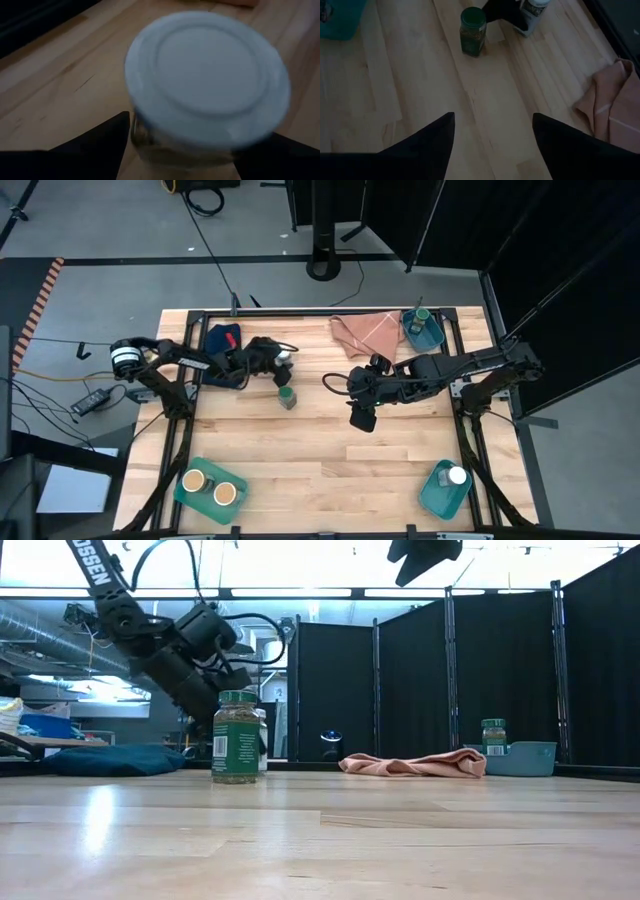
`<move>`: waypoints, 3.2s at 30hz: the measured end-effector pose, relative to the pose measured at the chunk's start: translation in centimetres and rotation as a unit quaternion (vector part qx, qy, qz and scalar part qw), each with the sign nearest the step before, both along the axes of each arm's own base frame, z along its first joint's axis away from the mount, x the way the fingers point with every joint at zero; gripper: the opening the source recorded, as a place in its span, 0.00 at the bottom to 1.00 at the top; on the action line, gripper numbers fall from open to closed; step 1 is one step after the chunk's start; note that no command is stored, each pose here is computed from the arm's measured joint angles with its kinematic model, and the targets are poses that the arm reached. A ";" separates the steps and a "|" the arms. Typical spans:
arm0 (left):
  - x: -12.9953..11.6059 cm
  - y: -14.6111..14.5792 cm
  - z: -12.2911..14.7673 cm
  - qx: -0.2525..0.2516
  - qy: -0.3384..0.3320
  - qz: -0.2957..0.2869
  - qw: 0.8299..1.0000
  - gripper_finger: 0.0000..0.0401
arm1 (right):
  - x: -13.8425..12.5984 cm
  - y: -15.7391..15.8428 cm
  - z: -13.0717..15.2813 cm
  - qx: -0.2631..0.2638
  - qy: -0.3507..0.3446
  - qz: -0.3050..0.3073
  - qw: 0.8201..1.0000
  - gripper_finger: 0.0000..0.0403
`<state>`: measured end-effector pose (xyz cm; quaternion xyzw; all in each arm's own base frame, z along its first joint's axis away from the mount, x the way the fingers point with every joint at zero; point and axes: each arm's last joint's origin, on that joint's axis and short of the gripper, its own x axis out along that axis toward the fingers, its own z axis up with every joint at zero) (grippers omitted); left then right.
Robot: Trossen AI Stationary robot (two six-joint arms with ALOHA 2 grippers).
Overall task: Sort spices by type
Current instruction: Put the white seasoning bottle into the green bin
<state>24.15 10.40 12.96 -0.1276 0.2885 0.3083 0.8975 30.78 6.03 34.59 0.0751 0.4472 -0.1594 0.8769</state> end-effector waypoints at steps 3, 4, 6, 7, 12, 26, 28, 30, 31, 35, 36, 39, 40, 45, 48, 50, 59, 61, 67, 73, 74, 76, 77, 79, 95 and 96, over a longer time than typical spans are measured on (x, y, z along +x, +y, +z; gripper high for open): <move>-0.5 -0.4 -0.5 0.003 -0.017 0.012 1.000 0.78 | 0.0 0.0 0.0 0.000 0.000 0.000 1.000 0.68; -0.7 -0.5 -0.7 0.005 -0.022 0.015 1.000 0.78 | 0.0 0.0 0.0 0.000 0.000 0.000 1.000 0.68; -0.9 -0.6 -0.8 0.006 -0.035 0.022 0.999 0.77 | 0.0 0.0 0.0 0.000 0.000 0.000 1.000 0.68; -1.0 -0.6 -0.8 0.007 -0.040 0.024 0.999 0.77 | 0.0 0.0 0.0 0.000 0.000 0.000 1.000 0.68; -0.9 -0.5 -0.6 0.024 -0.050 0.042 0.998 0.70 | 0.0 0.0 0.0 0.000 0.000 -0.001 1.000 0.68; -0.5 -0.3 -1.6 0.009 -0.059 0.060 0.996 0.48 | 0.1 -0.1 0.0 0.010 -0.010 -0.024 1.000 0.68; -0.5 -0.3 -1.5 0.008 -0.067 0.059 0.996 0.48 | 0.1 -0.1 0.1 0.008 -0.013 -0.024 1.000 0.68; -0.4 -0.3 -1.5 -0.002 -0.079 0.061 0.995 0.48 | 0.2 -0.1 0.1 0.007 -0.018 -0.022 1.000 0.68; -0.3 -0.3 -1.4 -0.009 -0.084 0.064 0.994 0.48 | 0.2 -0.1 0.2 0.003 -0.020 -0.021 1.000 0.68; 0.1 -0.4 -1.2 -0.030 -0.100 0.051 0.993 0.48 | 0.6 -0.1 0.6 -0.025 -0.048 -0.007 0.998 0.68; 0.2 -0.6 -1.1 -0.033 -0.104 0.044 0.993 0.48 | 0.7 -0.1 0.8 -0.031 -0.055 0.001 0.998 0.68; 0.7 -0.9 -0.8 -0.044 -0.111 0.023 0.993 0.48 | 0.7 -0.3 1.2 -0.042 -0.067 0.015 0.997 0.68; 0.9 -1.0 -0.7 -0.049 -0.114 0.014 0.992 0.48 | 0.7 -0.4 1.3 -0.045 -0.068 0.017 0.997 0.68; 2.1 -1.6 0.1 -0.064 -0.113 -0.024 0.991 0.48 | 0.3 -1.0 1.8 -0.059 -0.068 0.028 0.996 0.68; 3.0 -1.7 0.8 -0.072 -0.113 -0.046 0.990 0.48 | -0.2 -1.3 2.4 -0.068 -0.075 0.037 0.994 0.68; 3.6 -1.8 1.3 -0.069 -0.104 -0.060 0.990 0.48 | -0.7 -1.6 3.0 -0.072 -0.081 0.040 0.993 0.68; 7.2 -1.6 5.8 -0.042 -0.057 -0.128 0.989 0.48 | -2.9 -2.5 4.7 -0.097 -0.086 0.060 0.990 0.69; 8.1 -1.7 7.4 -0.034 -0.048 -0.150 0.987 0.48 | -3.5 -2.6 5.1 -0.104 -0.090 0.066 0.988 0.70; 10.3 -2.9 12.8 0.008 -0.021 -0.217 0.976 0.48 | -5.1 -2.9 6.4 -0.112 -0.111 0.070 0.985 0.76; 11.8 -4.9 18.0 0.063 -0.051 -0.260 0.962 0.48 | -5.5 -3.0 6.9 -0.116 -0.126 0.064 0.983 0.80; 12.0 -5.3 18.7 0.070 -0.059 -0.263 0.960 0.49 | -5.3 -3.0 6.9 -0.118 -0.125 0.065 0.983 0.81; 12.2 -5.9 19.7 0.085 -0.070 -0.264 0.958 0.49 | -4.9 -2.9 6.7 -0.126 -0.125 0.070 0.982 0.82; 12.3 -6.1 20.1 0.090 -0.074 -0.267 0.957 0.49 | -4.7 -2.9 6.6 -0.131 -0.123 0.071 0.981 0.82; 12.3 -6.6 20.5 0.097 -0.077 -0.267 0.956 0.48 | -4.5 -2.9 6.6 -0.144 -0.124 0.072 0.979 0.83; 12.4 -8.4 20.5 0.113 -0.066 -0.260 0.957 0.49 | -1.9 -3.5 6.5 -0.159 -0.164 0.084 0.970 0.86; 12.4 -8.4 20.5 0.113 -0.066 -0.261 0.957 0.49 | -1.6 -3.5 6.2 -0.159 -0.159 0.086 0.971 0.86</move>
